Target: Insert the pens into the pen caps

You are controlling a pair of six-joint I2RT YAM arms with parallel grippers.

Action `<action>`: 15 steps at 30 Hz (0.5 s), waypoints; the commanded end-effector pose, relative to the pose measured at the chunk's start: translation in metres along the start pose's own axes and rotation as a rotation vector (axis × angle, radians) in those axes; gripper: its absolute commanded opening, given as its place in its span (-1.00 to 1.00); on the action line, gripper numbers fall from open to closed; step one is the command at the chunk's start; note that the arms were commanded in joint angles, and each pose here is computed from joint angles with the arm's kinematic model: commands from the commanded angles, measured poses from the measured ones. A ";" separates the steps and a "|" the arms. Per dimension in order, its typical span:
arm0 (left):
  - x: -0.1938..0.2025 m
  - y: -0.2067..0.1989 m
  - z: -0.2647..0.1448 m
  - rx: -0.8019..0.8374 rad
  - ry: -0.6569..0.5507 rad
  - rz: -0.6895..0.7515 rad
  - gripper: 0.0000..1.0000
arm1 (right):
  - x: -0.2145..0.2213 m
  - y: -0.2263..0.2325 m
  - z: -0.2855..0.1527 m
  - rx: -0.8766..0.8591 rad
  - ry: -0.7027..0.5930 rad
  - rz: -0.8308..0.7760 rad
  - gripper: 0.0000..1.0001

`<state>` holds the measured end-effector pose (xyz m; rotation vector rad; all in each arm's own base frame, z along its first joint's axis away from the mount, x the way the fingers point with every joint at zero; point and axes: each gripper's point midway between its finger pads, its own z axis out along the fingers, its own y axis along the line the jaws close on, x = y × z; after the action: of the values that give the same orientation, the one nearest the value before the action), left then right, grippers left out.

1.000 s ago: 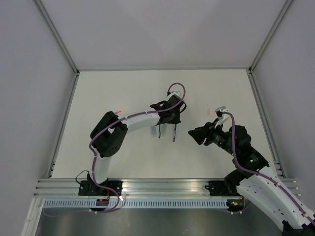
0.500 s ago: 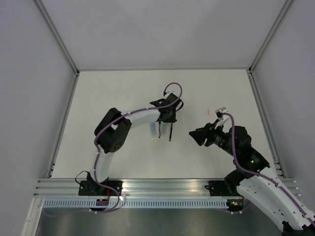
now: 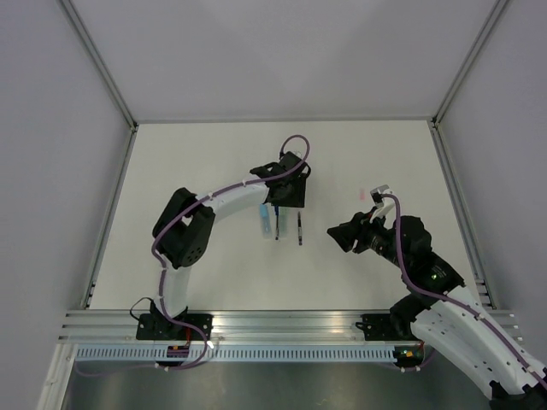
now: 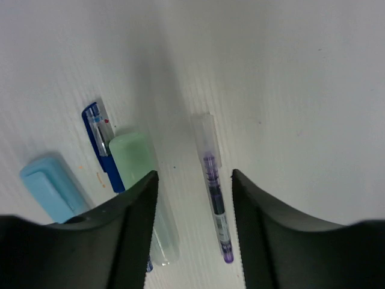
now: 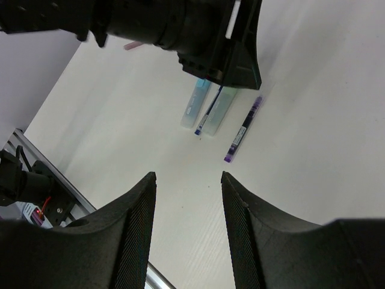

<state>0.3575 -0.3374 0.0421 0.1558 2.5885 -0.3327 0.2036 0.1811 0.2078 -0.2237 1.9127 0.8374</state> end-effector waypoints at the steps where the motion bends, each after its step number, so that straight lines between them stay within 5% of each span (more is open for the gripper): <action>1: -0.081 -0.028 -0.093 0.171 -0.207 0.099 0.25 | -0.012 0.008 -0.002 -0.031 -0.033 -0.021 0.05; 8: -0.129 0.067 -0.130 0.076 -0.237 0.174 0.36 | -0.012 0.015 -0.006 -0.071 -0.035 -0.048 0.06; 15: -0.100 0.189 -0.119 -0.203 -0.060 0.215 0.37 | -0.010 0.021 -0.010 -0.110 -0.031 -0.055 0.06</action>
<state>0.4414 -0.1690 0.1899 0.1893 2.3583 -0.2054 0.1940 0.1871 0.2141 -0.2930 1.8844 0.8870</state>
